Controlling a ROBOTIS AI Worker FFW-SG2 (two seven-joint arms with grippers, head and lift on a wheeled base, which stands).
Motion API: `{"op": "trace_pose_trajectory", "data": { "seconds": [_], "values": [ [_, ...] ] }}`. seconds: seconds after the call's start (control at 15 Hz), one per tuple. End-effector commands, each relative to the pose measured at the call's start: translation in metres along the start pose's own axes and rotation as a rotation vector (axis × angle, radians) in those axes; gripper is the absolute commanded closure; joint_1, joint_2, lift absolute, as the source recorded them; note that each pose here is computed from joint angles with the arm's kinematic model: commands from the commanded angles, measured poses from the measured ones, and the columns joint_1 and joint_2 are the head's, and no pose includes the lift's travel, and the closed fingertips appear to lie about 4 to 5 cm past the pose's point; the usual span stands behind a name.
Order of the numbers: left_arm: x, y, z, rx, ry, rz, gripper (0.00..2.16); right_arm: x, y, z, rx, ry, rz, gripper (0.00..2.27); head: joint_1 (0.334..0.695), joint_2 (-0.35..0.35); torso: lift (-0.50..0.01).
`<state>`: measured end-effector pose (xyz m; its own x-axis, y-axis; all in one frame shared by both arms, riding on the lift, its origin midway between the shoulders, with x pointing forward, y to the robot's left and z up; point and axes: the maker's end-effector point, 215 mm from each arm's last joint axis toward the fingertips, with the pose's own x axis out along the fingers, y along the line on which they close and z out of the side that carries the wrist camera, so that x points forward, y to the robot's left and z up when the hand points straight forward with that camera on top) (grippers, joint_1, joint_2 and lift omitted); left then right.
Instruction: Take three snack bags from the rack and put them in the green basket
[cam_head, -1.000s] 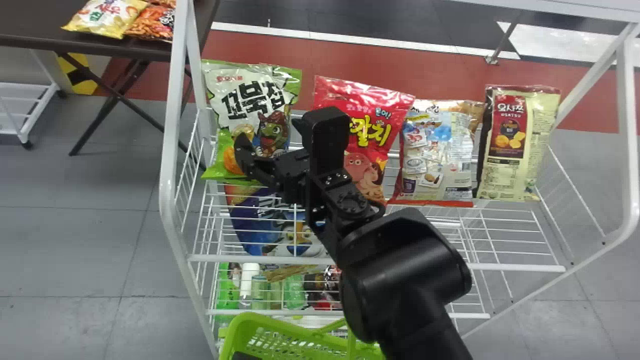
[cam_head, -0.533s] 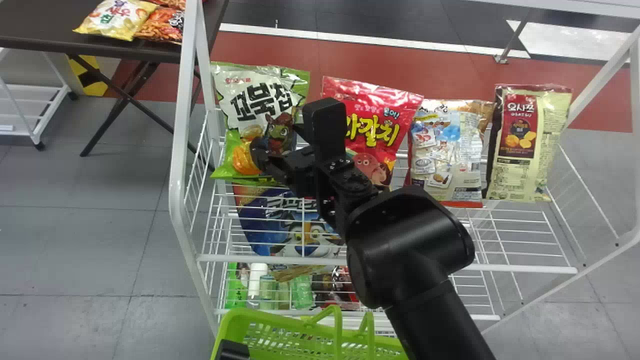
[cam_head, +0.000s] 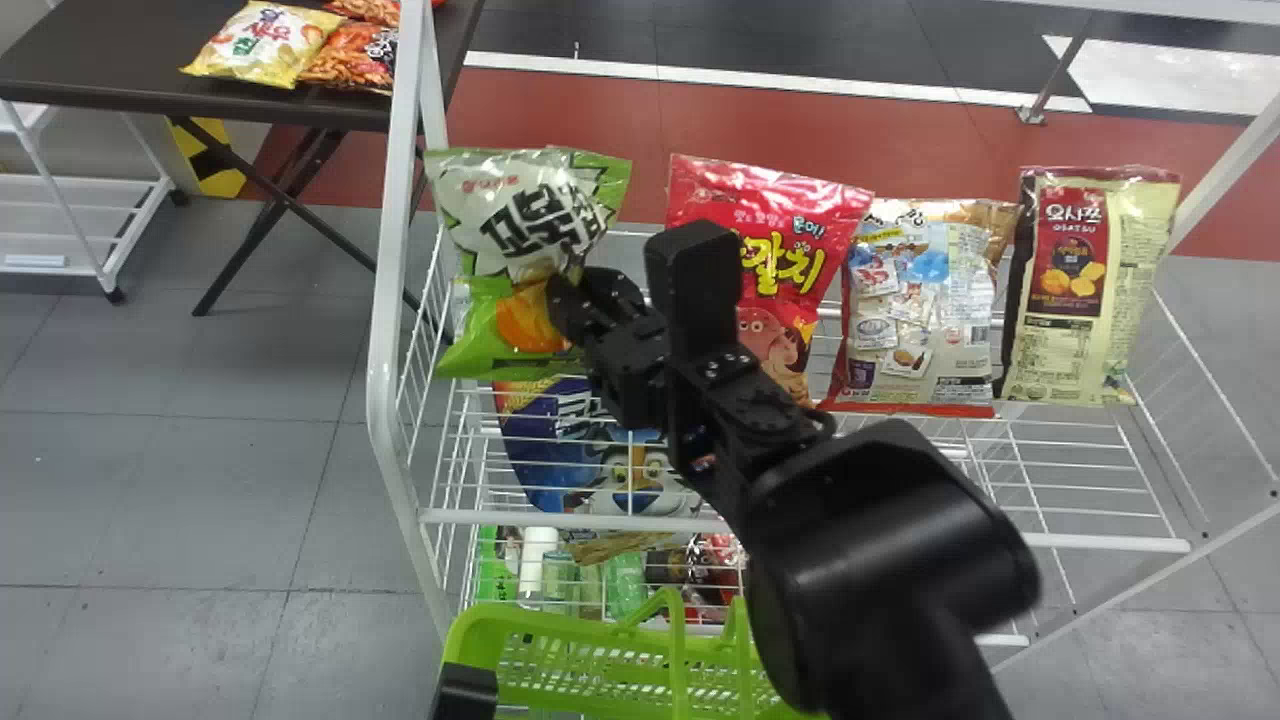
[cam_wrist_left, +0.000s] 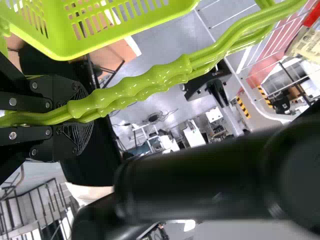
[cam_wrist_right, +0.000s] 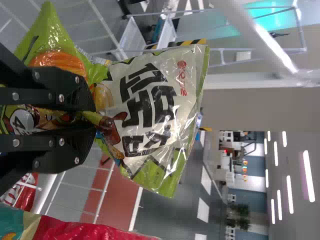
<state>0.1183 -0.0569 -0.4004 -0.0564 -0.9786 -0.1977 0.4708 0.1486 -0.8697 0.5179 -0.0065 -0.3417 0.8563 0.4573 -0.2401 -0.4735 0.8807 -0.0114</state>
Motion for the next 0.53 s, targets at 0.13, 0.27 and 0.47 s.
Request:
{"op": "trace_pose_trajectory", "data": {
  "seconds": [0.13,0.27,0.47],
  "values": [
    [-0.006,0.011,0.015,-0.006,-0.051,0.025,2.11,-0.103,-0.040,0.028,-0.041,-0.008,-0.094,2.19,0.695,-0.156,-0.006],
    [-0.011,0.018,0.026,-0.013,-0.091,0.041,2.11,-0.159,-0.067,0.024,-0.058,0.020,-0.155,2.19,0.695,-0.251,-0.006],
    [-0.017,0.026,0.036,-0.026,-0.128,0.048,2.11,-0.230,-0.088,0.014,-0.066,0.098,-0.197,2.19,0.695,-0.350,-0.006]
  ]
}}
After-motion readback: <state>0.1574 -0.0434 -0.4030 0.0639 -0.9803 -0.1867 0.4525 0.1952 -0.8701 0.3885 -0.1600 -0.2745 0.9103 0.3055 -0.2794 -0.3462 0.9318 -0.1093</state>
